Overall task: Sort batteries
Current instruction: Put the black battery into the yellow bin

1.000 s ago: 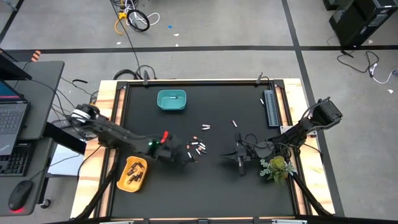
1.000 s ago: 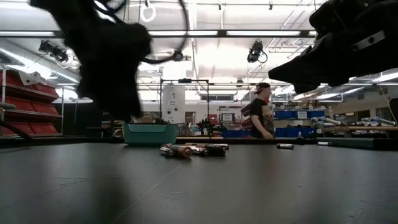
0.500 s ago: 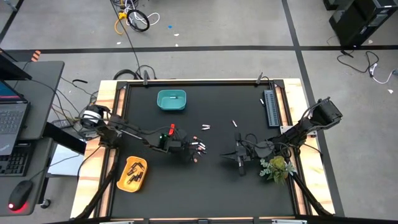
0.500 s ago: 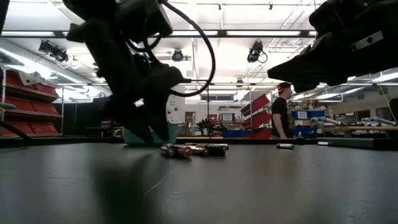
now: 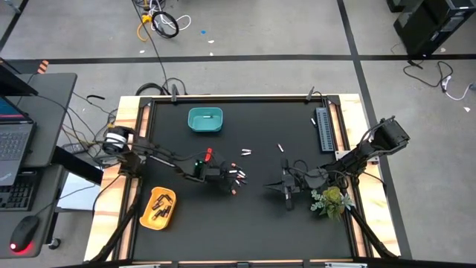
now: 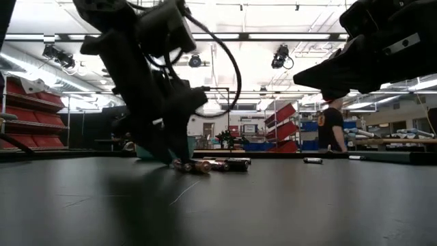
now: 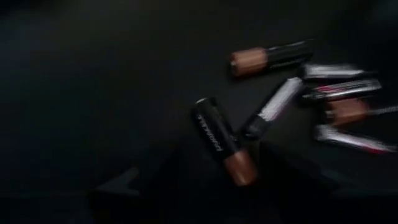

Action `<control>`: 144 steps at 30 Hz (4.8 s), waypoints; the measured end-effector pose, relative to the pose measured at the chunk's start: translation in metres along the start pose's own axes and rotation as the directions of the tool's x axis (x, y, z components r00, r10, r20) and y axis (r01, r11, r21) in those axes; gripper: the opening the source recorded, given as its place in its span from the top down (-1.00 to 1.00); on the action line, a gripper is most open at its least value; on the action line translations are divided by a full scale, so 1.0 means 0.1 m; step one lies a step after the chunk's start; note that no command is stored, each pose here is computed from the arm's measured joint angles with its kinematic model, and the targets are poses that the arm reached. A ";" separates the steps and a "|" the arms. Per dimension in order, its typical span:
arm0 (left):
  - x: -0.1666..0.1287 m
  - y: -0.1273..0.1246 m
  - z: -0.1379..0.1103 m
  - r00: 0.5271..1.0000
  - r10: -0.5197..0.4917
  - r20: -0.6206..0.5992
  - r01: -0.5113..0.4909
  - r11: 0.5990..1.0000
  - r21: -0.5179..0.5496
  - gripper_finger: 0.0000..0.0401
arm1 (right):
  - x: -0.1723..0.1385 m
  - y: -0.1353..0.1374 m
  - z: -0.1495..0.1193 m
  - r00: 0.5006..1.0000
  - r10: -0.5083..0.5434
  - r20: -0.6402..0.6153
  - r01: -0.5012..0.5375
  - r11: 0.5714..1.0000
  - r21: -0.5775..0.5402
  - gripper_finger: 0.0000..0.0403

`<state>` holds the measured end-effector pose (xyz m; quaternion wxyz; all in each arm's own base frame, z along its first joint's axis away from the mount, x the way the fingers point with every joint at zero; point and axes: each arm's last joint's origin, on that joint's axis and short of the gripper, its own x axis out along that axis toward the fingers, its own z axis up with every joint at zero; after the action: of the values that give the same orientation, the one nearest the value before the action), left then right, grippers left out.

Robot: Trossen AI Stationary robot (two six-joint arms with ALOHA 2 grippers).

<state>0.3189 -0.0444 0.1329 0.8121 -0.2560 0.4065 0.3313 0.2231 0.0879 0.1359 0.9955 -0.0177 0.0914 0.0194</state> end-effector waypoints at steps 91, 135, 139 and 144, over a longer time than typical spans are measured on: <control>0.29 0.75 1.27 0.996 0.069 -0.057 -0.008 0.706 0.708 0.07 | 0.02 -0.05 0.03 1.000 -0.009 0.025 0.010 0.998 -0.057 0.96; 0.63 0.89 1.67 0.876 0.176 -0.450 0.212 0.696 0.686 0.13 | 0.02 -0.05 0.01 1.000 -0.010 0.011 0.011 0.998 -0.059 0.96; 0.60 0.79 1.59 0.862 0.186 -0.471 0.231 0.682 0.694 0.25 | 0.02 -0.05 0.01 1.000 -0.010 0.011 0.011 0.998 -0.060 0.96; 0.58 0.66 1.46 0.854 0.212 -0.475 0.240 0.649 0.722 0.38 | 0.02 -0.05 0.01 1.000 -0.010 0.011 0.011 0.998 -0.061 0.96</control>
<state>0.3670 0.1173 0.1538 0.7041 0.0253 0.7084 0.0413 0.2254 0.0828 0.1371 0.9950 -0.0485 0.0855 0.0169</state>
